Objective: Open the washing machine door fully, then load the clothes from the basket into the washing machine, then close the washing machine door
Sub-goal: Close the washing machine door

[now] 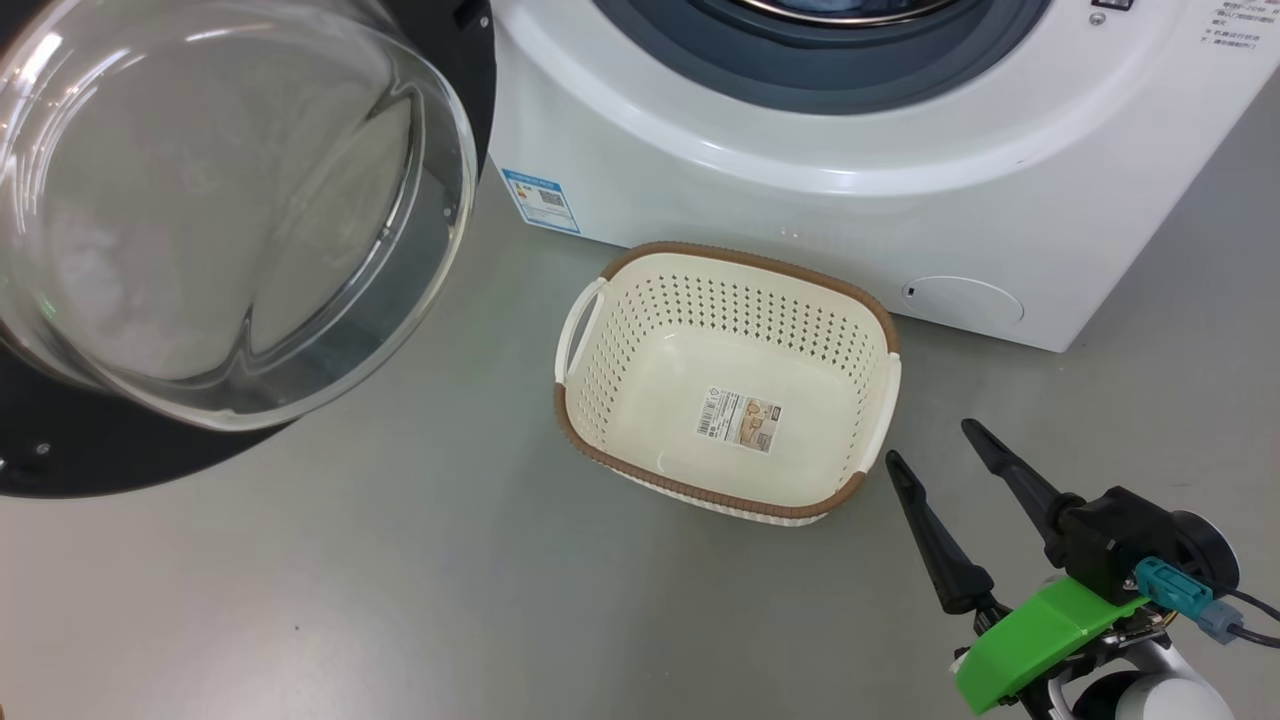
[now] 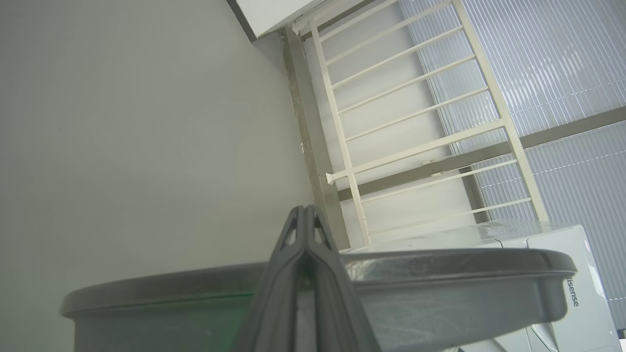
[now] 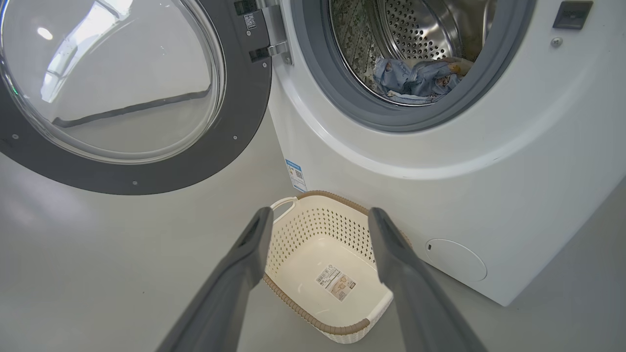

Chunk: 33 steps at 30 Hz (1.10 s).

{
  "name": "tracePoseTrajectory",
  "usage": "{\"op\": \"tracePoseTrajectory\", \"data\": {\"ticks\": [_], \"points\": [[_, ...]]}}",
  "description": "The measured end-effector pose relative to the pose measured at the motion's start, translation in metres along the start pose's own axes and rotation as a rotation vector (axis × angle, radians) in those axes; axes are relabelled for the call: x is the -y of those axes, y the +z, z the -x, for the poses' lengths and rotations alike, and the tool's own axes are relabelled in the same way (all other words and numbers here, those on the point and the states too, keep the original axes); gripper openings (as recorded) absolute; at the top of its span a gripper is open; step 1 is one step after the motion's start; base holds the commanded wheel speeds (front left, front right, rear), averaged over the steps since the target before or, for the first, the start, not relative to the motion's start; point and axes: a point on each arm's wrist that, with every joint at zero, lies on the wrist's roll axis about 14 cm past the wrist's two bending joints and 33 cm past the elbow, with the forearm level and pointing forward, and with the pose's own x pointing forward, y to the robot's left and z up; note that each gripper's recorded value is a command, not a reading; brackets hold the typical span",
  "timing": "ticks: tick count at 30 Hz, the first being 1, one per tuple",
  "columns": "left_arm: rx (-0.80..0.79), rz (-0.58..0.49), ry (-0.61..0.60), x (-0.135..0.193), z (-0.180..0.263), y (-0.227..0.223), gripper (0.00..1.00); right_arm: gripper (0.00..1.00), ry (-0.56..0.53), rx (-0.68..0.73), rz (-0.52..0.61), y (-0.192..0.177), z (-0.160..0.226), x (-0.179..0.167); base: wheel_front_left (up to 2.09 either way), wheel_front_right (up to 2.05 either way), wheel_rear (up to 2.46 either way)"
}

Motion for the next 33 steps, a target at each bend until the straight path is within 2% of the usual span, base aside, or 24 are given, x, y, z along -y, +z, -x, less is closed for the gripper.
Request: {"op": "tracePoseTrajectory", "data": {"ticks": [13,33], "points": [[-0.079,-0.019,-0.017,0.0,0.005,-0.008,0.0,1.0,0.009,-0.004,-0.006,-0.003,-0.004,-0.001,0.0,0.0,0.0],[-0.212,0.035,-0.086,-0.009,0.041,-0.018,0.0,1.0,0.042,0.013,0.005,0.005,-0.009,-0.014,0.0,0.0,0.0]]}}
